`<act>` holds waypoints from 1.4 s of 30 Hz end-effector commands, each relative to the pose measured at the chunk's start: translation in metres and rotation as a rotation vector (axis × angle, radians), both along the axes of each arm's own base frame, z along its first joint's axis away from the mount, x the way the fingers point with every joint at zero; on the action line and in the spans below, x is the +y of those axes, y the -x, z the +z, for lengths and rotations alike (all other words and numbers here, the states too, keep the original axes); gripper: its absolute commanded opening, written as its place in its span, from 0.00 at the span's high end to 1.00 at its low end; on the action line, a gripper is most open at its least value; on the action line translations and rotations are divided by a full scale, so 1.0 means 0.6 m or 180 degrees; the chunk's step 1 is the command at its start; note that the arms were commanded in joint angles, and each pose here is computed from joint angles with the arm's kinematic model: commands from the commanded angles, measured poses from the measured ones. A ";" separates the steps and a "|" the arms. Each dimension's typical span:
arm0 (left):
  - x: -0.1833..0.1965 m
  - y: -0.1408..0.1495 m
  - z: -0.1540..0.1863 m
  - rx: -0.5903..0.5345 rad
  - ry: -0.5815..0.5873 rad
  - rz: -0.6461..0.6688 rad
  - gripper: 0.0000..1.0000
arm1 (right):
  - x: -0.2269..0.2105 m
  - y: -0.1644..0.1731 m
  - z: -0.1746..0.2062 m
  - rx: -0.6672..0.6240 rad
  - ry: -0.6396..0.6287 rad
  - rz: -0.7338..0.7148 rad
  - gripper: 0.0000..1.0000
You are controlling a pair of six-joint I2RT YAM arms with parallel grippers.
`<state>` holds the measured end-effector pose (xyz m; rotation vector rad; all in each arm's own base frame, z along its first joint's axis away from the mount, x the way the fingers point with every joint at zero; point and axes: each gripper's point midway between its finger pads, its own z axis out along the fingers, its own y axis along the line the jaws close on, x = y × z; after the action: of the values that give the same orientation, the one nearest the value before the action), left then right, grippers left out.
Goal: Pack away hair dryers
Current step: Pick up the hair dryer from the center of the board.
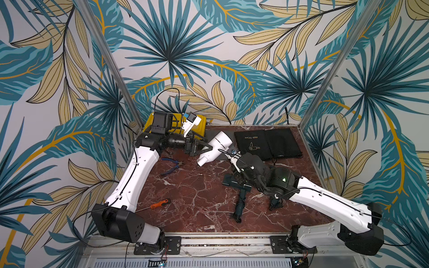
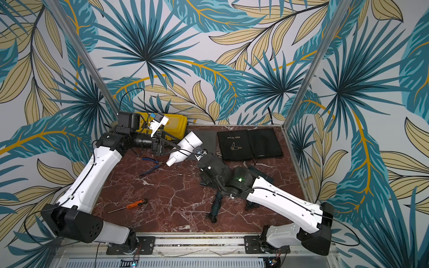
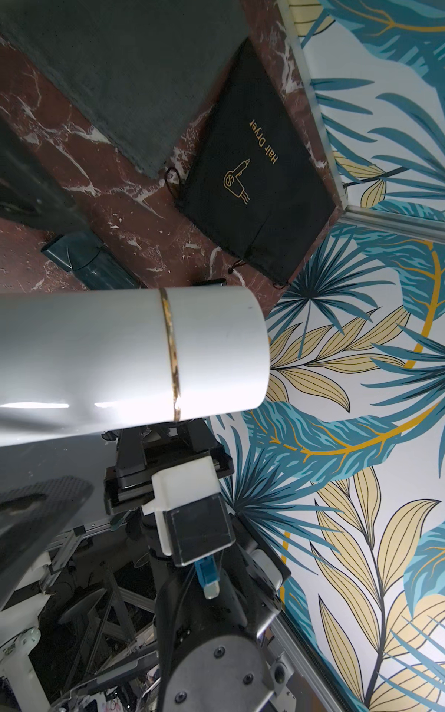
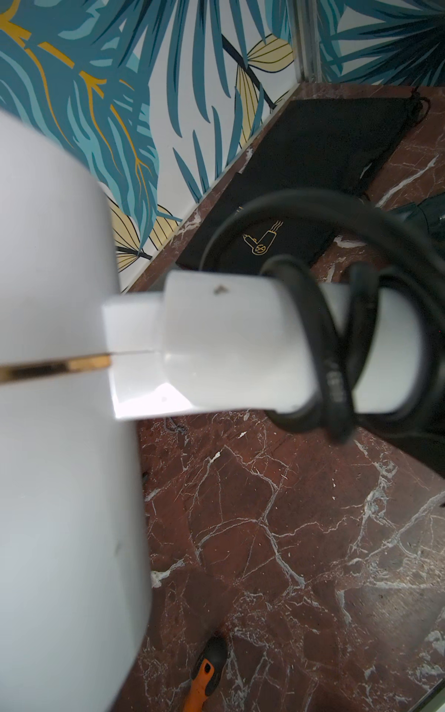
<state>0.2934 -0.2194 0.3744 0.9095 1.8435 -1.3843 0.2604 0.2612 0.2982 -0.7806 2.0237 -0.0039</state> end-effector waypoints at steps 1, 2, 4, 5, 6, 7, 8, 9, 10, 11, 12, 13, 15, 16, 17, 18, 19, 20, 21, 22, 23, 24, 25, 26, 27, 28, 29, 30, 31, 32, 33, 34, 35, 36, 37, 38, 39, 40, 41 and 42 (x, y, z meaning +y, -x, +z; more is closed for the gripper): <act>-0.006 0.024 -0.023 0.0084 -0.0044 -0.0173 0.01 | 0.006 -0.011 0.040 -0.0221 -0.0096 0.0009 1.00; -0.007 0.029 -0.028 0.0075 -0.0081 -0.0198 0.01 | 0.009 -0.011 0.042 -0.0232 -0.0101 0.0030 1.00; -0.010 0.034 -0.046 0.0057 -0.0215 -0.0178 0.01 | 0.014 -0.013 0.044 -0.0234 -0.0091 0.0058 1.00; -0.011 0.035 -0.054 0.0046 -0.0261 -0.0168 0.01 | 0.016 -0.013 0.043 -0.0233 -0.0082 0.0068 1.00; -0.012 0.037 -0.060 0.0038 -0.0298 -0.0169 0.01 | 0.019 -0.015 0.042 -0.0232 -0.0077 0.0076 1.00; -0.014 0.037 -0.064 0.0053 -0.0317 -0.0173 0.01 | 0.021 -0.016 0.041 -0.0232 -0.0075 0.0087 1.00; -0.016 0.039 -0.068 0.0076 -0.0323 -0.0190 0.01 | 0.023 -0.017 0.041 -0.0236 -0.0077 0.0095 1.00; -0.019 0.040 -0.072 0.0114 -0.0330 -0.0209 0.00 | 0.025 -0.017 0.042 -0.0243 -0.0091 0.0100 1.00; -0.022 0.041 -0.078 0.0136 -0.0357 -0.0227 0.00 | 0.028 -0.018 0.043 -0.0247 -0.0106 0.0111 1.00; -0.024 0.041 -0.083 0.0147 -0.0390 -0.0233 0.00 | 0.030 -0.017 0.045 -0.0253 -0.0111 0.0133 1.00; -0.026 0.041 -0.087 0.0136 -0.0430 -0.0239 0.01 | 0.031 -0.018 0.047 -0.0260 -0.0113 0.0132 1.00; -0.028 0.039 -0.090 0.0119 -0.0463 -0.0237 0.01 | 0.031 -0.019 0.048 -0.0269 -0.0104 0.0130 1.00; -0.028 0.034 -0.092 0.0141 -0.0490 -0.0220 0.05 | 0.033 -0.019 0.048 -0.0271 -0.0103 0.0142 1.00; -0.030 0.033 -0.092 0.0157 -0.0480 -0.0235 0.07 | 0.034 -0.019 0.048 -0.0273 -0.0108 0.0155 1.00; -0.030 0.034 -0.091 0.0192 -0.0463 -0.0248 0.08 | 0.035 -0.019 0.048 -0.0274 -0.0107 0.0157 1.00; -0.032 0.036 -0.092 0.0223 -0.0443 -0.0277 0.10 | 0.034 -0.020 0.050 -0.0282 -0.0113 0.0148 1.00; -0.033 0.037 -0.093 0.0250 -0.0427 -0.0300 0.14 | 0.034 -0.021 0.051 -0.0296 -0.0117 0.0143 1.00; -0.034 0.038 -0.093 0.0269 -0.0421 -0.0308 0.15 | 0.035 -0.021 0.053 -0.0313 -0.0131 0.0143 1.00; -0.035 0.039 -0.095 0.0282 -0.0421 -0.0314 0.16 | 0.034 -0.022 0.056 -0.0338 -0.0143 0.0140 1.00; -0.034 0.039 -0.096 0.0284 -0.0428 -0.0315 0.17 | 0.034 -0.023 0.059 -0.0361 -0.0146 0.0136 1.00; -0.034 0.039 -0.095 0.0272 -0.0435 -0.0317 0.19 | 0.034 -0.024 0.060 -0.0373 -0.0146 0.0134 1.00; -0.034 0.037 -0.095 0.0251 -0.0462 -0.0299 0.20 | 0.034 -0.025 0.059 -0.0381 -0.0118 0.0135 1.00; -0.033 0.035 -0.094 0.0234 -0.0482 -0.0281 0.19 | 0.036 -0.025 0.059 -0.0382 -0.0105 0.0145 1.00; -0.032 0.034 -0.092 0.0208 -0.0493 -0.0269 0.15 | 0.035 -0.026 0.057 -0.0379 -0.0082 0.0141 1.00; -0.032 0.033 -0.091 0.0188 -0.0506 -0.0258 0.08 | 0.037 -0.026 0.056 -0.0376 -0.0056 0.0153 1.00; -0.031 0.033 -0.089 0.0167 -0.0509 -0.0253 0.05 | 0.037 -0.026 0.055 -0.0380 -0.0025 0.0155 1.00; -0.031 0.032 -0.088 0.0150 -0.0508 -0.0250 0.05 | 0.038 -0.025 0.055 -0.0381 -0.0010 0.0159 1.00; -0.031 0.032 -0.085 0.0131 -0.0507 -0.0249 0.04 | 0.038 -0.025 0.055 -0.0386 0.0005 0.0157 1.00; -0.031 0.031 -0.082 0.0121 -0.0507 -0.0240 0.03 | 0.038 -0.024 0.056 -0.0391 0.0007 0.0163 1.00; -0.031 0.031 -0.079 0.0108 -0.0507 -0.0235 0.03 | 0.036 -0.024 0.056 -0.0395 0.0012 0.0158 1.00; -0.031 0.030 -0.078 0.0097 -0.0514 -0.0226 0.03 | 0.035 -0.024 0.057 -0.0401 0.0015 0.0152 1.00; -0.031 0.029 -0.077 0.0082 -0.0517 -0.0225 0.03 | 0.035 -0.023 0.056 -0.0403 0.0021 0.0154 1.00; -0.031 0.028 -0.076 0.0070 -0.0518 -0.0220 0.03 | 0.035 -0.023 0.057 -0.0402 0.0014 0.0159 1.00; -0.030 0.027 -0.073 0.0064 -0.0521 -0.0208 0.03 | 0.035 -0.022 0.057 -0.0403 0.0020 0.0163 1.00; -0.031 0.027 -0.073 0.0076 -0.0517 -0.0209 0.03 | 0.037 -0.022 0.054 -0.0399 0.0038 0.0166 1.00; -0.032 0.027 -0.073 0.0083 -0.0506 -0.0220 0.03 | 0.038 -0.021 0.054 -0.0401 0.0036 0.0165 1.00; -0.032 0.028 -0.073 0.0096 -0.0490 -0.0229 0.03 | 0.039 -0.020 0.053 -0.0391 0.0033 0.0175 1.00; -0.033 0.026 -0.072 0.0113 -0.0492 -0.0223 0.03 | 0.041 -0.019 0.052 -0.0391 0.0033 0.0187 1.00; -0.033 0.023 -0.070 0.0119 -0.0502 -0.0202 0.03 | 0.043 -0.018 0.051 -0.0396 0.0048 0.0193 1.00; -0.033 0.020 -0.067 0.0111 -0.0507 -0.0183 0.02 | 0.044 -0.018 0.050 -0.0402 0.0065 0.0187 1.00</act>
<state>0.2769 -0.2369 0.3181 1.0215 2.0278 -1.3305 0.2685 0.2748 0.3018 -0.8948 1.9565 -0.0973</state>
